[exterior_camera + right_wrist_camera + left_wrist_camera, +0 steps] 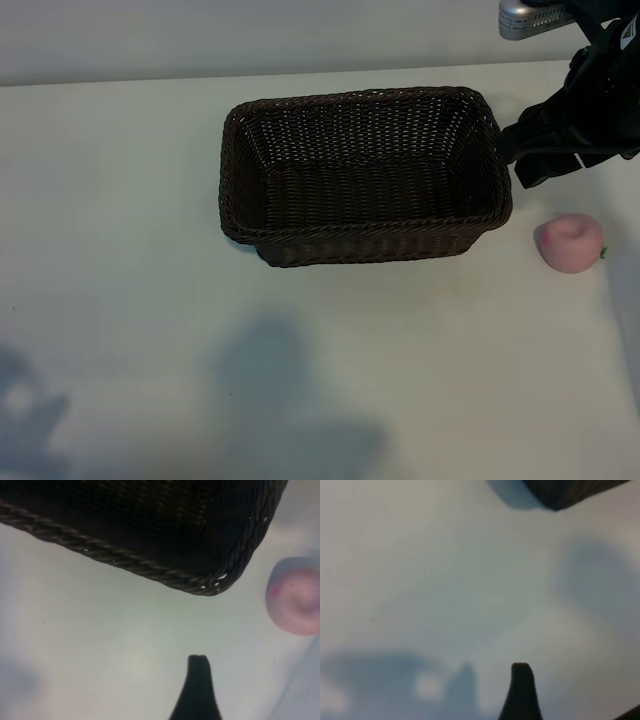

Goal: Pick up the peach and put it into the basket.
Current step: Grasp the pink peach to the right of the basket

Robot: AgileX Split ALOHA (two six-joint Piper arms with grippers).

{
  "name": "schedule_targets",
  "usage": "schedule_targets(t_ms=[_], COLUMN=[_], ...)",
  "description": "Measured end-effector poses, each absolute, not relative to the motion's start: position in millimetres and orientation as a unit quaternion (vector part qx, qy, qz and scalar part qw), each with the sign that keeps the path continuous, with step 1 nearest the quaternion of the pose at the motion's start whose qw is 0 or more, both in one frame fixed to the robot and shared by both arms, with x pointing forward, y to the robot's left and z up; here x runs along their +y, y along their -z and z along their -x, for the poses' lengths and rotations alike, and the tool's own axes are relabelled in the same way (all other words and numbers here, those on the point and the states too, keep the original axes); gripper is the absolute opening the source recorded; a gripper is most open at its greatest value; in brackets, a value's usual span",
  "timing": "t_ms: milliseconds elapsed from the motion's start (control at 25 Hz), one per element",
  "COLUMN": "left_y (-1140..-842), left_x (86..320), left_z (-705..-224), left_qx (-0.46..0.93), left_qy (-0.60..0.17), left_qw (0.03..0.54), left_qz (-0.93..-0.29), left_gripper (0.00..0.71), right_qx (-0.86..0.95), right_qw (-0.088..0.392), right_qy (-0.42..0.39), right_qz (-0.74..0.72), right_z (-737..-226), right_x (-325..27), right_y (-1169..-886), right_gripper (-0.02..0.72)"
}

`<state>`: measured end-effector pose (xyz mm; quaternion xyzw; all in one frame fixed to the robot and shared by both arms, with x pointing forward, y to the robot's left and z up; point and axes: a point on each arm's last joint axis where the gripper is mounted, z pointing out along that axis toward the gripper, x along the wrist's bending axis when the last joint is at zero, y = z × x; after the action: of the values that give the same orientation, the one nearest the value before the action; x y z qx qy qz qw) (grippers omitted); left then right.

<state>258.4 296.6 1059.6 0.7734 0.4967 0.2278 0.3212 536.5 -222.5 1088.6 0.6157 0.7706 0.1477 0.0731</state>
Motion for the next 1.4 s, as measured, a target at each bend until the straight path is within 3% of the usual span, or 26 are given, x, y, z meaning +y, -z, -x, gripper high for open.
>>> schedule_targets(t_ms=[240, 800, 1160, 1400], left_y=[-1040.6, -1040.7, -1041.2, -1040.9], left_x=[296.6, 297.3, 306.4, 304.1], left_z=[-260.5, -255.8, -229.1, -225.5], left_qx=[0.504, 0.505, 0.578, 0.642], left_qy=[-0.214, -0.213, -0.305, -0.343], left_qw=[0.288, 0.301, 0.337, 0.309], left_qz=[-0.786, -0.78, -0.678, -0.612], left_gripper=[0.559, 0.491, 0.484, 0.482], right_qx=[0.771, 0.77, 0.751, 0.738], right_qw=[0.073, 0.075, 0.1, 0.093], right_qy=[-0.148, -0.15, -0.15, -0.127], right_qz=[-0.616, -0.615, -0.636, -0.656], right_z=[-536.5, -536.9, -540.6, -549.2], right_x=[-222.5, -222.4, -226.0, -226.3], right_y=[-1088.6, -1088.7, -1088.3, -1064.2], right_gripper=[0.558, 0.558, 0.558, 0.558])
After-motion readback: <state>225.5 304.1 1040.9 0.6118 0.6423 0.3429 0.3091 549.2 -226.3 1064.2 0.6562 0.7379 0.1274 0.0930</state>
